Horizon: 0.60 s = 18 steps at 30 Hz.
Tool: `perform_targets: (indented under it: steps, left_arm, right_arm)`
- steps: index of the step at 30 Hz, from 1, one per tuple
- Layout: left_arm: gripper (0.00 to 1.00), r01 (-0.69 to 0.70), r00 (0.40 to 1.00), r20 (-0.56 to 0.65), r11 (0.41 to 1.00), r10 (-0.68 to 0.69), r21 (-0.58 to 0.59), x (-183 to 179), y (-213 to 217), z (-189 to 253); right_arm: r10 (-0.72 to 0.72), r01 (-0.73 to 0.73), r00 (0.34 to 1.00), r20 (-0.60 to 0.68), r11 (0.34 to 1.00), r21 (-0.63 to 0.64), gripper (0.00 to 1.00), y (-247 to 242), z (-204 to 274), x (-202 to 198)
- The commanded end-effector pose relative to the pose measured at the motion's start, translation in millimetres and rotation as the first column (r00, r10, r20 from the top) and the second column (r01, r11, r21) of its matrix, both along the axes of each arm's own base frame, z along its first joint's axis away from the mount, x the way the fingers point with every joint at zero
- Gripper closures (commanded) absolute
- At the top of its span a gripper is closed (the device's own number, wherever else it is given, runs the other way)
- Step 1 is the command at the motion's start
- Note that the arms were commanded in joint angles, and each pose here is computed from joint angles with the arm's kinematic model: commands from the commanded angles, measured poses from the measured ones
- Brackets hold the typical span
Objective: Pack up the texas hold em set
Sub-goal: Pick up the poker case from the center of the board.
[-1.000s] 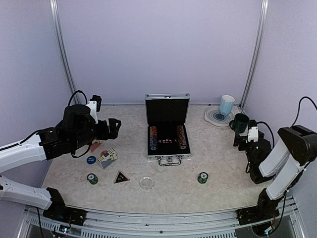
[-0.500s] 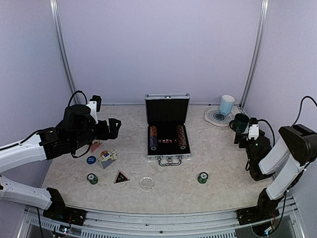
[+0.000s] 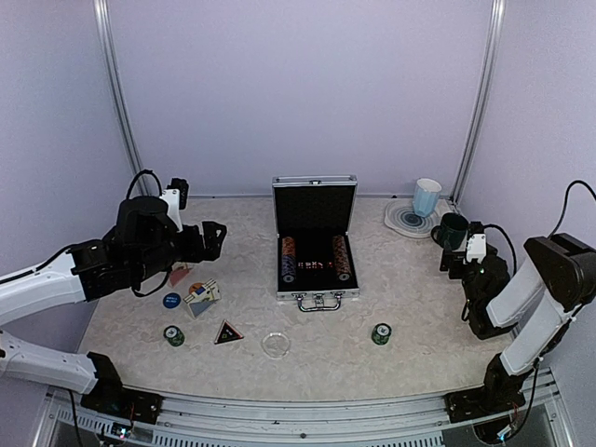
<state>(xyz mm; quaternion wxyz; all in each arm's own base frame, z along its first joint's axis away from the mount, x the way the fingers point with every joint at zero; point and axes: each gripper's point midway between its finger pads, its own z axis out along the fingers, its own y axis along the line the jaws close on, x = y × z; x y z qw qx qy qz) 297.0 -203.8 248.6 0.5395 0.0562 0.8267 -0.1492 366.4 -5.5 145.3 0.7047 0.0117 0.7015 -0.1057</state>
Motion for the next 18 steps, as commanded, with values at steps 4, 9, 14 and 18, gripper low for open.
perform_targets:
  steps: [4,9,14,18]
  left_arm:
    - [0.01,-0.006,1.000,0.027,1.000,0.006,-0.012,-3.2,3.5,11.9]
    - [0.01,-0.023,0.998,0.055,1.000,0.024,-0.013,-5.0,10.7,19.1]
    - [0.01,-0.008,0.999,0.046,1.000,0.008,-0.005,-3.1,5.6,15.8]
    - [0.01,0.001,0.999,0.033,1.000,-0.001,-0.004,0.5,-0.5,13.6]
  right_arm:
    - [-0.012,0.012,1.000,0.027,1.000,0.011,0.01,-4.5,9.0,1.3]
    - [-0.012,0.012,1.000,0.029,1.000,0.011,0.01,-4.5,9.4,1.2]
    - [-0.011,0.011,0.999,0.030,1.000,0.011,0.01,-4.3,9.8,1.6]
    - [-0.011,0.011,1.000,0.028,1.000,0.011,0.01,-4.3,9.2,1.6]
